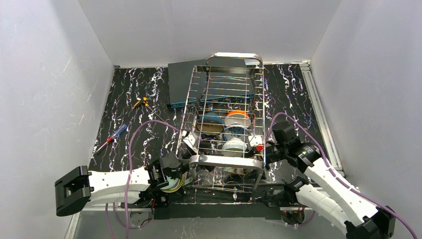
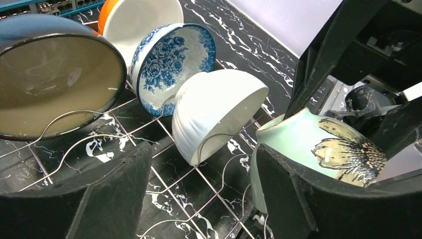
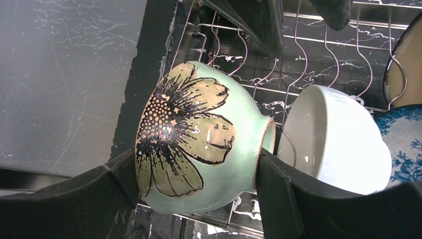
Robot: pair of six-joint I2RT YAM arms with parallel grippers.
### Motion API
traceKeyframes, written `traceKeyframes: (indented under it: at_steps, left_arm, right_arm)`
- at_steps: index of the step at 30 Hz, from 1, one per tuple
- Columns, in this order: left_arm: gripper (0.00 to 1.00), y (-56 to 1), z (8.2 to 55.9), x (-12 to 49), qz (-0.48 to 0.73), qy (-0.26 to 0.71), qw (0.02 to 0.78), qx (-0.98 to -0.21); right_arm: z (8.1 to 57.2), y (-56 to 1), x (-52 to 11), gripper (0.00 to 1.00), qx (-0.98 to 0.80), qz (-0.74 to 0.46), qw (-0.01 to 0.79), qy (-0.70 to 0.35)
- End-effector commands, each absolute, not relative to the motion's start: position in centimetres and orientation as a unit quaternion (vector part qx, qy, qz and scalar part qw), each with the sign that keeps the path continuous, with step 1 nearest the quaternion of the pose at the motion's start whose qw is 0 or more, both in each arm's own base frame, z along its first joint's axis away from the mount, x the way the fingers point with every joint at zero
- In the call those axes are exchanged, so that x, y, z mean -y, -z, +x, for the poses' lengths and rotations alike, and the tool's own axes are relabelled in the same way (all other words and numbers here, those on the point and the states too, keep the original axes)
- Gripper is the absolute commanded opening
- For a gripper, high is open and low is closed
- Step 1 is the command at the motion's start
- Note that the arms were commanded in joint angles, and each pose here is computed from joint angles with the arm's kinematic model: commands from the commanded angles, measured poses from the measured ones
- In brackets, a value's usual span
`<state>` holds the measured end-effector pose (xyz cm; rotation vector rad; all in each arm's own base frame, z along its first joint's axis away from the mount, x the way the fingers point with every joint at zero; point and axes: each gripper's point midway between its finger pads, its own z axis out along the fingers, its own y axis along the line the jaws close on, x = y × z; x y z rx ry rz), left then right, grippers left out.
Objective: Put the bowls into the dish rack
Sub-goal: Place the bowl in the dish rack.
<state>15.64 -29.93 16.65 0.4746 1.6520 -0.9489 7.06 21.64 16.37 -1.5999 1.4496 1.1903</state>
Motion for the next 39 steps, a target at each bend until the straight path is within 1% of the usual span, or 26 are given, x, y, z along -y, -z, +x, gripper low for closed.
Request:
traceKeyframes:
  at_steps: [1,9,15,24,31,39]
  left_arm:
    - [0.73,-17.6,16.2,30.3,0.195,0.393,0.561,-0.702]
    - [0.72,-16.8,16.8,29.6,0.187,0.365,0.561,-0.719]
    - [0.71,-16.0,17.4,28.6,0.173,0.334,0.560,-0.738]
    - [0.70,-16.0,17.3,28.5,0.183,0.325,0.555,-0.744]
    - [0.70,-16.2,17.3,28.3,0.184,0.326,0.559,-0.740]
    - [0.69,-16.2,17.3,28.1,0.179,0.327,0.559,-0.740]
  right_arm:
    - [8.0,-23.4,-23.5,0.01,-0.431,-0.652,0.439,-0.442]
    - [7.6,-23.7,-22.8,0.01,-0.422,-0.671,0.441,-0.422]
    - [6.5,-23.0,-22.9,0.01,-0.400,-0.672,0.432,-0.449]
    - [7.9,-20.5,-23.5,0.01,-0.450,-0.637,0.429,-0.455]
    - [8.8,-19.4,-24.0,0.01,-0.456,-0.616,0.456,-0.453]
    - [9.3,-16.8,-23.8,0.01,-0.482,-0.638,0.410,-0.439]
